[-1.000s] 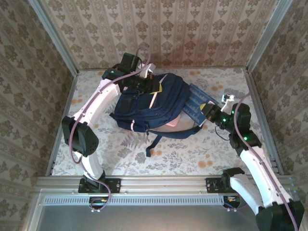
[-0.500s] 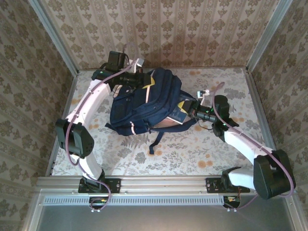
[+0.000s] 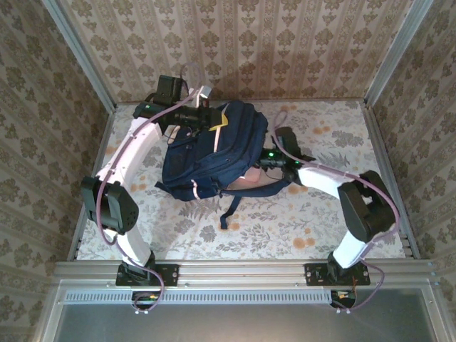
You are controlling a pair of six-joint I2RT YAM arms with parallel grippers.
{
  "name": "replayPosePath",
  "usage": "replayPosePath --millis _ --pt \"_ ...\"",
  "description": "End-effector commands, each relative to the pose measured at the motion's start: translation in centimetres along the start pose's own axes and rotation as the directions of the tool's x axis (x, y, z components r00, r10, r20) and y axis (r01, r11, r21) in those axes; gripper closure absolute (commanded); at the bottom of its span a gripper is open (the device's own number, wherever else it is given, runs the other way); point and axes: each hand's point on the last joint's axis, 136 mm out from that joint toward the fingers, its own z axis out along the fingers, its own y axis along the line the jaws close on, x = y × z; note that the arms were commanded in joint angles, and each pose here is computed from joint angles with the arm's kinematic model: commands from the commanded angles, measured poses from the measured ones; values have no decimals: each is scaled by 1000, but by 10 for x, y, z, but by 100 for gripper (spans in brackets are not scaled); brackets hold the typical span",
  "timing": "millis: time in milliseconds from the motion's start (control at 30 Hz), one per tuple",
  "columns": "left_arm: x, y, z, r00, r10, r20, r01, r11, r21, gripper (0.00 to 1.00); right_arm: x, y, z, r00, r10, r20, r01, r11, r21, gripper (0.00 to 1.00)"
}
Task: Pack the student bag
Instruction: Place the book in the student bag.
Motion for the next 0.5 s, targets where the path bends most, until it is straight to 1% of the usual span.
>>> replayPosePath --millis 0,33,67,133,200,300,400,467 --pt "-1 -90 -45 967 241 87 -253 953 169 100 -6 22 29 996 -78 36 77 997 20 93" --pt "-1 -89 -45 967 240 88 -252 953 167 100 -4 25 39 995 -91 36 90 996 27 89" --pt "-2 -89 -45 966 242 90 -254 953 166 100 -3 27 48 994 -100 39 98 995 36 81" --pt "-4 -86 -46 968 233 96 -246 957 156 100 2 28 66 993 -113 29 112 993 49 58" --pt "-6 -83 -47 968 229 101 -242 958 151 100 3 23 75 995 -103 16 102 993 66 44" --pt "-11 -78 -50 969 216 117 -231 963 136 100 -1 14 64 991 -123 53 117 987 110 26" --pt "-14 -70 -50 972 196 126 -211 970 120 100 -6 13 42 983 -166 78 156 980 122 15" --pt "-16 -64 -50 973 187 131 -202 974 108 100 -5 15 25 977 -195 85 185 977 109 4"
